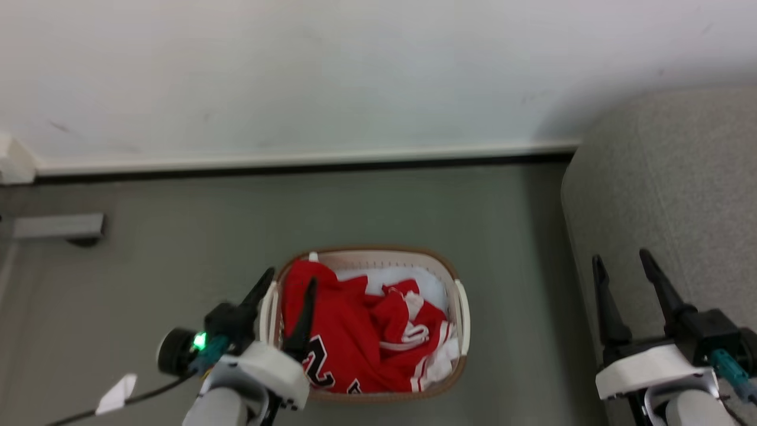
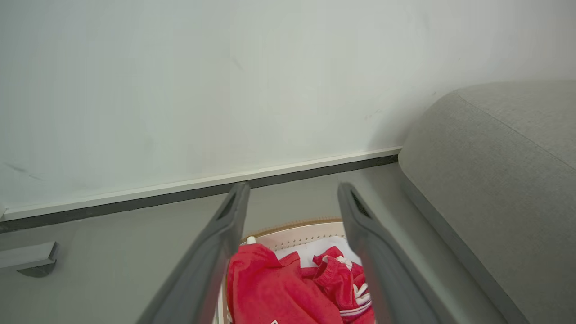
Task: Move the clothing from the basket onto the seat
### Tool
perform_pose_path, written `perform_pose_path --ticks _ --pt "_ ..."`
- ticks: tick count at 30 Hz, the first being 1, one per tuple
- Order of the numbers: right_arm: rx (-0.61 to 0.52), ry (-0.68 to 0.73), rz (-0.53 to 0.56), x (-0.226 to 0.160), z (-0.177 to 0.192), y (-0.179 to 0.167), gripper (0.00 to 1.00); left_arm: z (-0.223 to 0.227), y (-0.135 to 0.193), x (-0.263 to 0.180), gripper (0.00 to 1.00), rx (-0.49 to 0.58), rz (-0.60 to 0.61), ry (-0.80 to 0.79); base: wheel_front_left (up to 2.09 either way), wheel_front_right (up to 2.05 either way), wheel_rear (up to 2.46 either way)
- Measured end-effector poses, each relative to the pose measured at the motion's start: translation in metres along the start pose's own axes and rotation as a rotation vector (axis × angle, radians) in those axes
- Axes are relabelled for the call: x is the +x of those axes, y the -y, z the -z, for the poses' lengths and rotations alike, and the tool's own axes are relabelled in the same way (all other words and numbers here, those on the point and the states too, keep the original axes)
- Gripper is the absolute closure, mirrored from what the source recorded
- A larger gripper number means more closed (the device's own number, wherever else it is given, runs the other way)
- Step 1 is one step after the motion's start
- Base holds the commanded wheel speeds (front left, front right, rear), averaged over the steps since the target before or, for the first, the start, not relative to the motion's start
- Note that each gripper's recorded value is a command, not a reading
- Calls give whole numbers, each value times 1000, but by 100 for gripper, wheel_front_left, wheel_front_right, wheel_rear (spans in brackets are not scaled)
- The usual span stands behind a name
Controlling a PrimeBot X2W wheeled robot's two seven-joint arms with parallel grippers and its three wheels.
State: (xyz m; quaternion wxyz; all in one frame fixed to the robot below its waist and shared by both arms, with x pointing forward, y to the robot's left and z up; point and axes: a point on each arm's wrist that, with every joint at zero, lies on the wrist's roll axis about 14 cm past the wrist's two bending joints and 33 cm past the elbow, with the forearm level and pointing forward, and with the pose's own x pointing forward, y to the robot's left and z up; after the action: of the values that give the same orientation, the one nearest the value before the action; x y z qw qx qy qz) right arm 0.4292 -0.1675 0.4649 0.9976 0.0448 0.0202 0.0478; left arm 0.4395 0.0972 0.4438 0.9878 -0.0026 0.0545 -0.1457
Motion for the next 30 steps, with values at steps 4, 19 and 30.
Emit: perform_pose_path --ticks 4,19,30 --pt "0 -13 -9 21 11 0 0 30 16 29 0 4 77 -84 0 0 0" --pt "19 -109 14 61 72 19 0 174 56 89 0 84 282 -522 0 0 0" --pt "22 -168 50 61 104 35 0 242 35 107 0 215 226 -696 0 0 0"
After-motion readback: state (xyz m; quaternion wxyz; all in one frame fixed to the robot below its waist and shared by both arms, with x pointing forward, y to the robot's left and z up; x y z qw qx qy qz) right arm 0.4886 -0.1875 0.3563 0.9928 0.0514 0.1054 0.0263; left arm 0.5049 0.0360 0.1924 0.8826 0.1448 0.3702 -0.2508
